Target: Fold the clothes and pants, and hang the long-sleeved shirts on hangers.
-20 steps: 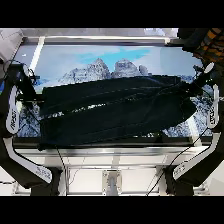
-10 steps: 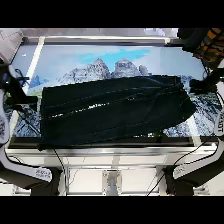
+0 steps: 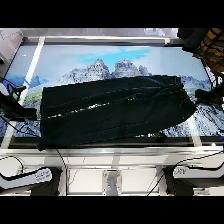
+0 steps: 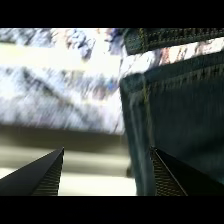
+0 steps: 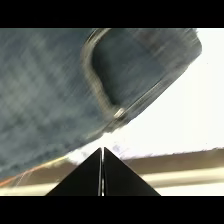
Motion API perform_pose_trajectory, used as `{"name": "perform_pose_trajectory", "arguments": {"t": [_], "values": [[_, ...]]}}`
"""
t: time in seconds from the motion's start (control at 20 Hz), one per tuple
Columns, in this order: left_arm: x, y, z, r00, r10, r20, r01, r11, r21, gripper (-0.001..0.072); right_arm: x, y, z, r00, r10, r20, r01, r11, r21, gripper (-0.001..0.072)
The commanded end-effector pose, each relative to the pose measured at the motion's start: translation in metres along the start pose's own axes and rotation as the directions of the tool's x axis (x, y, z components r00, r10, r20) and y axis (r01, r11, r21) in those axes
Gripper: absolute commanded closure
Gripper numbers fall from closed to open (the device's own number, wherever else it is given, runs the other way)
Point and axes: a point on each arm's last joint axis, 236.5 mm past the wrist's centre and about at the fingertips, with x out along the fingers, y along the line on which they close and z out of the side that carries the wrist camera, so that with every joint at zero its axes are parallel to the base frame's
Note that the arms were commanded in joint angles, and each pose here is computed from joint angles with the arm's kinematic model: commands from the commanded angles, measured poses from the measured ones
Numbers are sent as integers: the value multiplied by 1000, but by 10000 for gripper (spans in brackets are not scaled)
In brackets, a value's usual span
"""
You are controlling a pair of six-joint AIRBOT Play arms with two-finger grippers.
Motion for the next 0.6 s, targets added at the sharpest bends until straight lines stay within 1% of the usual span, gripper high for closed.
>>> {"name": "perform_pose_trajectory", "arguments": {"t": [0.0, 0.1, 0.15, 0.2, 0.25, 0.45, 0.5, 0.55], "values": [[29, -29, 23, 981, -93, 172, 93, 996, 9, 138, -2, 18, -36, 999, 38, -29, -37, 999, 30, 693], [38, -46, 34, 960, -145, 241, 142, 989, 30, 139, -8, 20, -51, 998, 36, -59, -33, 998, 50, 693], [43, -46, 36, 957, -139, 256, 137, 990, 28, 140, -12, 22, -54, 997, 41, -63, -37, 998, 52, 693], [46, -46, 35, 956, -135, 261, 133, 991, 24, 186, -15, 23, -55, 998, 41, -54, -37, 997, 68, 693], [49, -44, 32, 958, -133, 254, 132, 991, 20, 275, -18, 24, -55, 998, 41, -44, -37, 997, 73, 693], [52, -46, 25, 963, -145, 229, 150, 989, -6, 303, -24, 26, -55, 999, 40, -23, -38, 996, 86, 693], [52, -47, 22, 964, -151, 217, 156, 988, -7, 369, -24, 26, -55, 999, 40, -22, -38, 996, 86, 693], [52, -48, 20, 965, -155, 210, 160, 987, -6, 398, -24, 26, -54, 999, 40, -19, -38, 996, 86, 693]]}}
